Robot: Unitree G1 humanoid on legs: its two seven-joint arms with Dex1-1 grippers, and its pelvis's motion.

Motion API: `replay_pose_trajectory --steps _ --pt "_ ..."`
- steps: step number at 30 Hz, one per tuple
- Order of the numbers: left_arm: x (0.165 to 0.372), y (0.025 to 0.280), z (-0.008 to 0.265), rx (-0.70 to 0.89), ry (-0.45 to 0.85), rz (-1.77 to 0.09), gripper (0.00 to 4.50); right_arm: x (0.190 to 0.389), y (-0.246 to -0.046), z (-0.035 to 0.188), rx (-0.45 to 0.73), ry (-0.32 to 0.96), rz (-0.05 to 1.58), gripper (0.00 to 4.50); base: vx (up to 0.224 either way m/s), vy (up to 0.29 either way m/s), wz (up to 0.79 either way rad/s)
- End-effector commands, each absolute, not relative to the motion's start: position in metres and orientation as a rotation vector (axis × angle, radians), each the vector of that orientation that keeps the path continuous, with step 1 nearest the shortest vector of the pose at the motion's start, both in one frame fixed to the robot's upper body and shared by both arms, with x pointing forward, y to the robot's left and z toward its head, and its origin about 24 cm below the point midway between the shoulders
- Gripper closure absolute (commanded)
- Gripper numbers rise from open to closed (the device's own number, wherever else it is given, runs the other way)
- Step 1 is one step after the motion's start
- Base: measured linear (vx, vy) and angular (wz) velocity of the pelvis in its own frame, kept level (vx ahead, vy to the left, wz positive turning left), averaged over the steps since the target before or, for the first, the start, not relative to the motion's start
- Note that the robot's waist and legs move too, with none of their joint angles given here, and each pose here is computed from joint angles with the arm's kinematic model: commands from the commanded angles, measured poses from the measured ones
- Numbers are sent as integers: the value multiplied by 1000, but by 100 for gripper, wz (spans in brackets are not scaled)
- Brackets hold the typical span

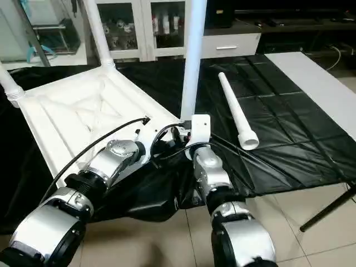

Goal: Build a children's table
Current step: Rotate leg to tighten, then rotate table base

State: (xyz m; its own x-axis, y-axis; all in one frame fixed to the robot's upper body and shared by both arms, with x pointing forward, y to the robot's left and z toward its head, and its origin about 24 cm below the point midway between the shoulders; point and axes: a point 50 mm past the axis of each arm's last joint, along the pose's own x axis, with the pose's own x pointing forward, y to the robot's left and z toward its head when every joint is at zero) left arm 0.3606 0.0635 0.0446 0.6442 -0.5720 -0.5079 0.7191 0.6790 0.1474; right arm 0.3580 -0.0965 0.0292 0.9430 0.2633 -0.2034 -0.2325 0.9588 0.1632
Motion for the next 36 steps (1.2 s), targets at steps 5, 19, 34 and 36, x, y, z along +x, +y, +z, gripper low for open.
replay_pose_trajectory --steps 5,19,34,36 --pt "362 80 32 344 438 -623 450 349 -110 40 116 111 280 5 0 0 0" --pt "370 114 93 172 116 -687 305 314 -128 49 69 69 306 0 0 0 0" --pt "291 306 118 226 219 -536 305 276 -92 65 62 76 791 0 0 0 0" --pt "284 314 116 225 249 -532 305 272 -91 67 61 81 838 0 0 0 0"
